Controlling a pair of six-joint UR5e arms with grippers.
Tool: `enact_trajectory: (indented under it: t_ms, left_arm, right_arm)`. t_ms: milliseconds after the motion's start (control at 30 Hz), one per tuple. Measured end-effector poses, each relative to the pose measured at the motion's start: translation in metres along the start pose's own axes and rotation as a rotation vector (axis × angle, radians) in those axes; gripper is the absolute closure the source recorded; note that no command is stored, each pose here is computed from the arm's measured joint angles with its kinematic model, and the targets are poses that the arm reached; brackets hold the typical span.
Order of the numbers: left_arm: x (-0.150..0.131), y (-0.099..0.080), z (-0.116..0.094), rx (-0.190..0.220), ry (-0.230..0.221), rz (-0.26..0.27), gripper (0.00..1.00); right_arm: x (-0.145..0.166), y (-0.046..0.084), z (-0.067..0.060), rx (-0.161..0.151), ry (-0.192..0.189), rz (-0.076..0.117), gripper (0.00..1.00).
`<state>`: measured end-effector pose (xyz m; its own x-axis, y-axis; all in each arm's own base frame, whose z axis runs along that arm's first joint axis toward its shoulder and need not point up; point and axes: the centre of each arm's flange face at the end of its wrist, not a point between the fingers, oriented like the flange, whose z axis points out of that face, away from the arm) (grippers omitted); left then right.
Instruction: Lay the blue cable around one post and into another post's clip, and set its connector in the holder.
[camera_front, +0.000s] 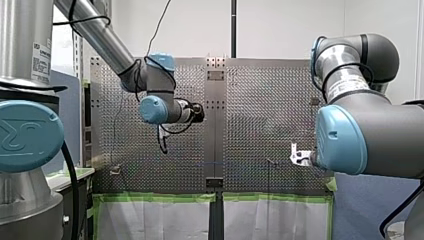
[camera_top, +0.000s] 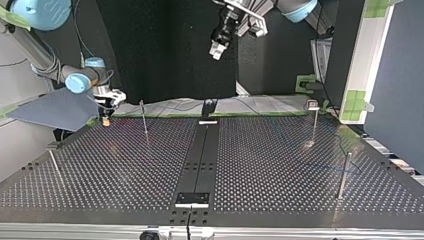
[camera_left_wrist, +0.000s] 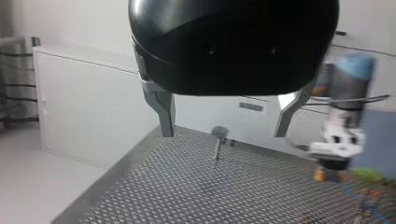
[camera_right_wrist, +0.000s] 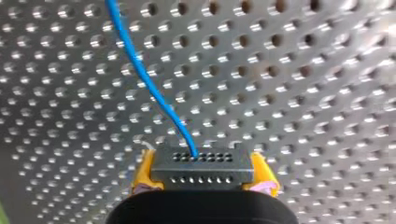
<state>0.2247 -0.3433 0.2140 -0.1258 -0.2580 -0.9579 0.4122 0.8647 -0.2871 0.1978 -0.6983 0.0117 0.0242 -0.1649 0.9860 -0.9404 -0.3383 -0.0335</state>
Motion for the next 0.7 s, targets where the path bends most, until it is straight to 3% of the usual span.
enact_trajectory:
  t_ms: [367, 700]
  left_arm:
    - [0.03, 0.02, -0.036, -0.023, 0.077, 0.018, 0.02]
    - [0.034, 0.022, -0.041, -0.025, 0.089, 0.02, 0.02]
  right_arm:
    - [0.067, -0.03, -0.007, 0.031, 0.019, -0.012, 1.0]
    - [0.123, -0.065, -0.018, 0.038, 0.043, -0.021, 1.0]
